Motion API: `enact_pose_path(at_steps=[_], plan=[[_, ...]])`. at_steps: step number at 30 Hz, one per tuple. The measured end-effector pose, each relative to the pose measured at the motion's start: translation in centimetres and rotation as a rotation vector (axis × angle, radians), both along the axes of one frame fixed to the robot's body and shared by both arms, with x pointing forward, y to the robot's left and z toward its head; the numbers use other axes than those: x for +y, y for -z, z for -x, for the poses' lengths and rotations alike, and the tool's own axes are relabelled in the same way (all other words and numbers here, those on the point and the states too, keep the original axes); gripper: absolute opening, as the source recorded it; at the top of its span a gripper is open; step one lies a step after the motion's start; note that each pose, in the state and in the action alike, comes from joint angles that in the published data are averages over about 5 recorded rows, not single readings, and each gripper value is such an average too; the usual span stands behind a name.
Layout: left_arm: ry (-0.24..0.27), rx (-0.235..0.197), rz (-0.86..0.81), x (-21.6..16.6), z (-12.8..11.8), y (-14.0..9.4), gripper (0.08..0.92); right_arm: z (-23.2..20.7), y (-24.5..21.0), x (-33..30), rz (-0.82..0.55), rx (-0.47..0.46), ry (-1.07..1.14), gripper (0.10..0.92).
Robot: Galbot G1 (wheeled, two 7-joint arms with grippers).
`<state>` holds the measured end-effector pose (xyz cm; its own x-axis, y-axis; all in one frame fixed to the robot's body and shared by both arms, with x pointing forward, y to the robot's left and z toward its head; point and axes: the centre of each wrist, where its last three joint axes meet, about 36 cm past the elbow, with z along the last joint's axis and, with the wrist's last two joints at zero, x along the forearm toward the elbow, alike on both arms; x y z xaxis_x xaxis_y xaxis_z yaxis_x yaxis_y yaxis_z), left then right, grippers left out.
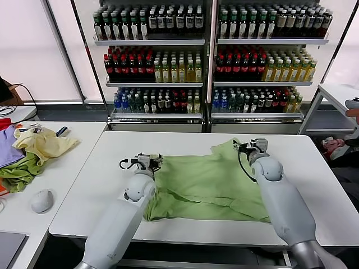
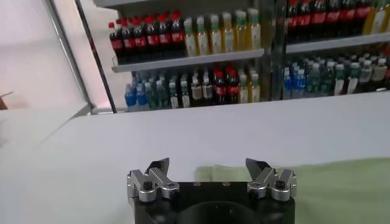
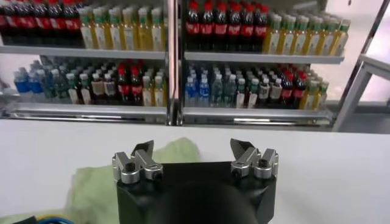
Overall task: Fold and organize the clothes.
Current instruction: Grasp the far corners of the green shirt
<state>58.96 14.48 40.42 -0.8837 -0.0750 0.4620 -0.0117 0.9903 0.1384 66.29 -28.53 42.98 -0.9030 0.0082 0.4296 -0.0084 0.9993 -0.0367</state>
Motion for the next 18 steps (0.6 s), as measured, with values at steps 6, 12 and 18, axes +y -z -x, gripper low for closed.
enact_pose_path(at_steps=[6,12,18], plan=[[-0.002,0.047,-0.011,-0.5,-1.1,0.9,0.821,-1.3,1.5,0.7,0.002,0.053,0.000,0.817],[0.007,0.072,-0.020,-0.9,-1.3,1.6,0.706,-1.9,2.8,1.3,-0.015,0.097,-0.014,0.699],[0.017,0.093,-0.022,-1.0,-1.1,2.3,0.533,-2.1,3.2,1.2,-0.044,0.132,-0.021,0.518]])
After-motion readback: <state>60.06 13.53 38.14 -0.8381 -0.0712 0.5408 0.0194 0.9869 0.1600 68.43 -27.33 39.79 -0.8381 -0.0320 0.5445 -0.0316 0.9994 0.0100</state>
